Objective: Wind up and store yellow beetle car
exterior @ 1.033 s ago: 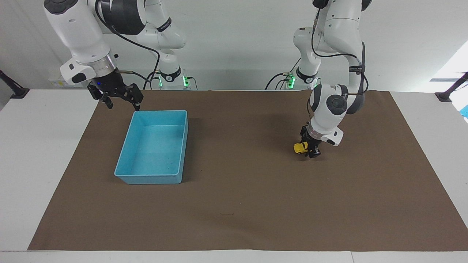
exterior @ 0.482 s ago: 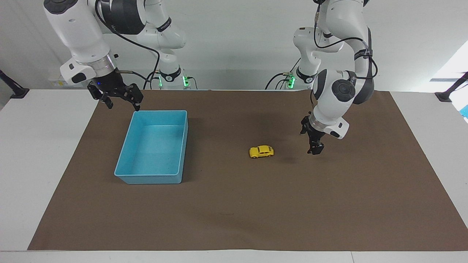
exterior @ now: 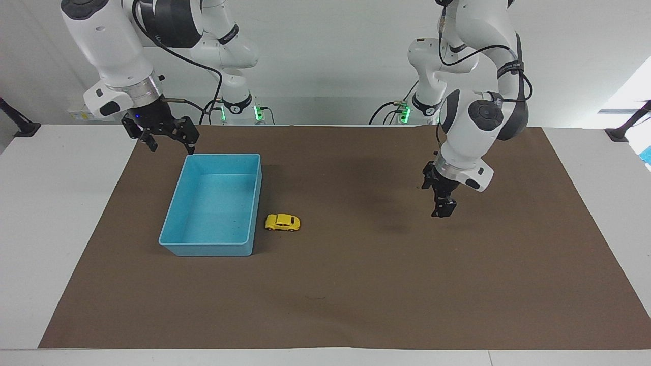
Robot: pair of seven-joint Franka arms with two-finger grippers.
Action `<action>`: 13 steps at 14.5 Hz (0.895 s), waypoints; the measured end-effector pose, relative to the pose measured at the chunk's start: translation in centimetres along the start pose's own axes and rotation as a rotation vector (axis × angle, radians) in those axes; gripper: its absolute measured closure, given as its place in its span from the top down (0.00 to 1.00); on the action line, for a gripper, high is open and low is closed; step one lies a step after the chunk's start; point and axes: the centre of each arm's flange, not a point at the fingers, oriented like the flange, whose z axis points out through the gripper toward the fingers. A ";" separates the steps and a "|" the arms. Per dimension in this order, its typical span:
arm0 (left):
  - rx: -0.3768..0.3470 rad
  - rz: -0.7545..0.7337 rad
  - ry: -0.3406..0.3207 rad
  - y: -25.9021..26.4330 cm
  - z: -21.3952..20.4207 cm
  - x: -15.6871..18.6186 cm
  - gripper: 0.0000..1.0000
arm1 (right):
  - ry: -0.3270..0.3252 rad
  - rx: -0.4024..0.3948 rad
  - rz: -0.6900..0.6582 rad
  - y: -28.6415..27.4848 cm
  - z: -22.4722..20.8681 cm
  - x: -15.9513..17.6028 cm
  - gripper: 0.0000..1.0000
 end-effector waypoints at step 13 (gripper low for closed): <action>-0.061 0.791 0.008 -0.4 -8.3 1.6 1.00 | -0.015 -0.003 0.241 -8.1 1.9 -0.4 1.00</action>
